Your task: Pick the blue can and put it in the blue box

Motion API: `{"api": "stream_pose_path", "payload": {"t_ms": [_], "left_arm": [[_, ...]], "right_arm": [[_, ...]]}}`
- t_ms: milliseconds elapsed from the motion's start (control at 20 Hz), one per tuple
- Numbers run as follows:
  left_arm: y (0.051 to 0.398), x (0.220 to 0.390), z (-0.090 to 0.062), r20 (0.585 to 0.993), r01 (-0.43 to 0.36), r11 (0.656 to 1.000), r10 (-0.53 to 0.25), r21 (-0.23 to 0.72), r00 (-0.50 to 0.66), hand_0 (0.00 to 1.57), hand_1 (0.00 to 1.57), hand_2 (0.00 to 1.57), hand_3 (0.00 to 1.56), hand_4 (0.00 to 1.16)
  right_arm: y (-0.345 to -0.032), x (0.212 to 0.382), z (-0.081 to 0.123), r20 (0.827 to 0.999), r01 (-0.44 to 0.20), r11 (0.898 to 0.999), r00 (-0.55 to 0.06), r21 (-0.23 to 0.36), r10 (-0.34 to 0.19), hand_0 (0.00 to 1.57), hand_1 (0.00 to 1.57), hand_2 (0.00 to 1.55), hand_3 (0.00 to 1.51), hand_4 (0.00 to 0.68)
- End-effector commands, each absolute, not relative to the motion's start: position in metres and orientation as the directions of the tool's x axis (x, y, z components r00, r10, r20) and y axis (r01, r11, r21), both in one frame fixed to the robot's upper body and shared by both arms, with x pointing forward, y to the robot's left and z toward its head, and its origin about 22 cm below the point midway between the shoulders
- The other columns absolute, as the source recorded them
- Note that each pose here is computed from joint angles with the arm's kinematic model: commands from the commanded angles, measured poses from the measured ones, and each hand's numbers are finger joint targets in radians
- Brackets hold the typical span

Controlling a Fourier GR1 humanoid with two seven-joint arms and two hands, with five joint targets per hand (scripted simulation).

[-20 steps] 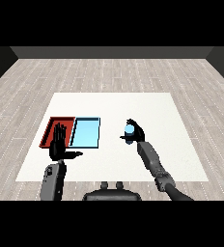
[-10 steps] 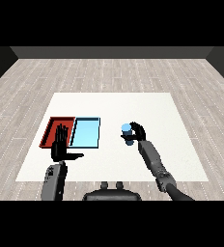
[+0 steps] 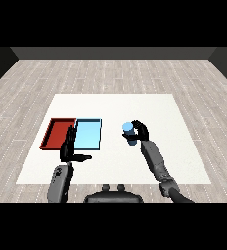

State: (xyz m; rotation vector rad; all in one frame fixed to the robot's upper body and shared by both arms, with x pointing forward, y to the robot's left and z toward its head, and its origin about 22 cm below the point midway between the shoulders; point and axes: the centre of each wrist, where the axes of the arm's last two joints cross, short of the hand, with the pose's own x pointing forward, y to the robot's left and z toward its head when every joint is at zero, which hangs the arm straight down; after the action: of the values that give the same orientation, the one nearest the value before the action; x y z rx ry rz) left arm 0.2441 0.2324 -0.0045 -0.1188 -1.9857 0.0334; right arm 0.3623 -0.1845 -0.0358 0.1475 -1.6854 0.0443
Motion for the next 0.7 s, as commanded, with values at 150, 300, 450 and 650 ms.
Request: {"api": "stream_pose_path", "payload": {"t_ms": [150, 300, 450, 650], "left_arm": [[0.208, 0.262, -0.007, 0.931, 0.128, 0.989, 0.117, -0.077, -0.347, 0.0, 0.0, 0.0, 0.0, 0.0], [0.194, 0.256, -0.002, 0.939, 0.165, 0.979, 0.169, -0.123, -0.301, 0.0, 0.0, 0.0, 0.0, 0.0], [0.191, 0.262, -0.007, 0.94, 0.18, 0.977, 0.163, -0.113, -0.298, 0.0, 0.0, 0.0, 0.0, 0.0], [0.192, 0.266, -0.002, 0.943, 0.2, 0.973, 0.173, -0.118, -0.285, 0.0, 0.0, 0.0, 0.0, 0.0]], "right_arm": [[-0.168, 0.373, 0.02, 0.964, -0.182, 0.982, -0.245, 0.055, -0.099, 1.47, 1.47, 1.44, 1.41, 0.651], [-0.179, 0.374, 0.021, 0.948, -0.195, 0.98, -0.302, 0.037, -0.096, 1.43, 1.43, 1.44, 1.42, 0.666], [-0.163, 0.364, 0.025, 0.952, -0.207, 0.978, -0.291, 0.04, -0.101, 1.43, 1.43, 1.45, 1.42, 0.66], [-0.136, 0.341, 0.026, 0.952, -0.212, 0.976, -0.287, 0.048, -0.109, 1.43, 1.43, 1.45, 1.42, 0.66]]}}
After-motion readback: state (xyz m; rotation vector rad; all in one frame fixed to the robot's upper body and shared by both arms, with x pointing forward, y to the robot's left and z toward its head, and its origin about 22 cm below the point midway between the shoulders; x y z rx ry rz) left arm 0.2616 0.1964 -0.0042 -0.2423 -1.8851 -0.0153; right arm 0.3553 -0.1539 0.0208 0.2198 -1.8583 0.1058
